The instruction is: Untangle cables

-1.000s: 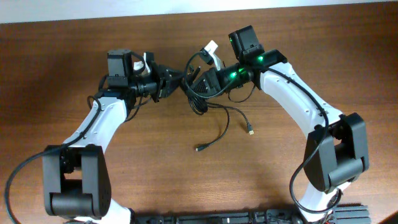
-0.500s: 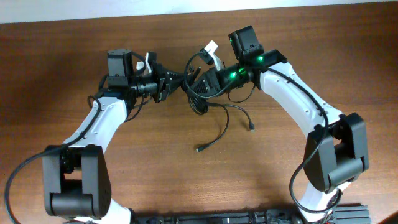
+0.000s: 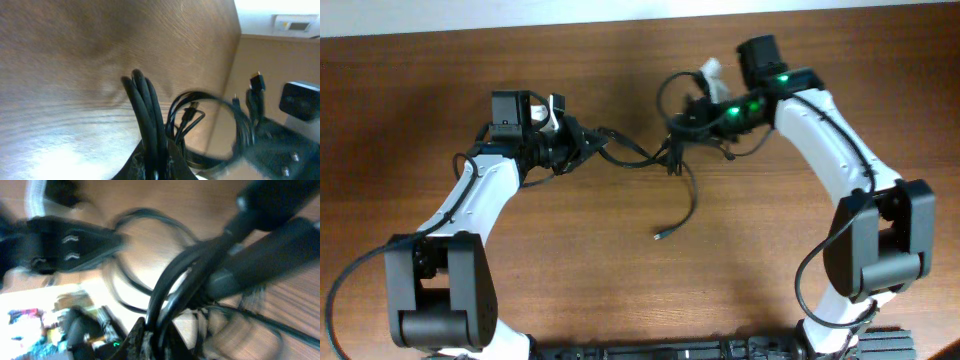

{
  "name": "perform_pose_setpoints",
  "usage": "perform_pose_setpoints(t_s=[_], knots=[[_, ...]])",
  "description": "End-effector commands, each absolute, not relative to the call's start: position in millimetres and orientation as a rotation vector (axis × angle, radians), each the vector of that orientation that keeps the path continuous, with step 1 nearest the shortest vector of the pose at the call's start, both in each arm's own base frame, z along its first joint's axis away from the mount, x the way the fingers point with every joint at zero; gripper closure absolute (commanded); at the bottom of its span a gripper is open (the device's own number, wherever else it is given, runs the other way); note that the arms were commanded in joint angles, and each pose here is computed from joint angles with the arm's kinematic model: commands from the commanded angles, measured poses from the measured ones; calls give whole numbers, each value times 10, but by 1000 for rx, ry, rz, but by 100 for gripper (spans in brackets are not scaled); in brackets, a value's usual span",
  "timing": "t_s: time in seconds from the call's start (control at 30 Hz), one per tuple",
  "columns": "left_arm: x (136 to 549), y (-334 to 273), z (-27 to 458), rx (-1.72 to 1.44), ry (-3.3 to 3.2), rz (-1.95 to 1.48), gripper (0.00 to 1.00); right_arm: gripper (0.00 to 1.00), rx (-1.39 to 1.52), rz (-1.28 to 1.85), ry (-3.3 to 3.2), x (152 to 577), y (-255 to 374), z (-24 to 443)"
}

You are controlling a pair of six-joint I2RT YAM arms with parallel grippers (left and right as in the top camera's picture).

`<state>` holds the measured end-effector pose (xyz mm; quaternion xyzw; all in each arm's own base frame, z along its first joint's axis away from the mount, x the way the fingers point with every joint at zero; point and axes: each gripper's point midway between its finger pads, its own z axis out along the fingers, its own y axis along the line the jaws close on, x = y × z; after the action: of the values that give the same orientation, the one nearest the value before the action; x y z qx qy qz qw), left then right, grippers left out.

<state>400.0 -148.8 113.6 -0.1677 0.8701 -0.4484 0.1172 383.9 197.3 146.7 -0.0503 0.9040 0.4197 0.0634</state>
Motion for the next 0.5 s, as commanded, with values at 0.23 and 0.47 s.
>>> perform_pose_setpoints(t_s=[0.23, 0.47], knots=[[4263, -1293, 1253, -60, 2383, -1083, 100, 71, 37, 534, 3000, 3750, 1129, 1021], [4175, -1413, 1440, 123, 2316, -1120, 100, 43, -243, 1174, 2782, 3695, 1816, 1443]])
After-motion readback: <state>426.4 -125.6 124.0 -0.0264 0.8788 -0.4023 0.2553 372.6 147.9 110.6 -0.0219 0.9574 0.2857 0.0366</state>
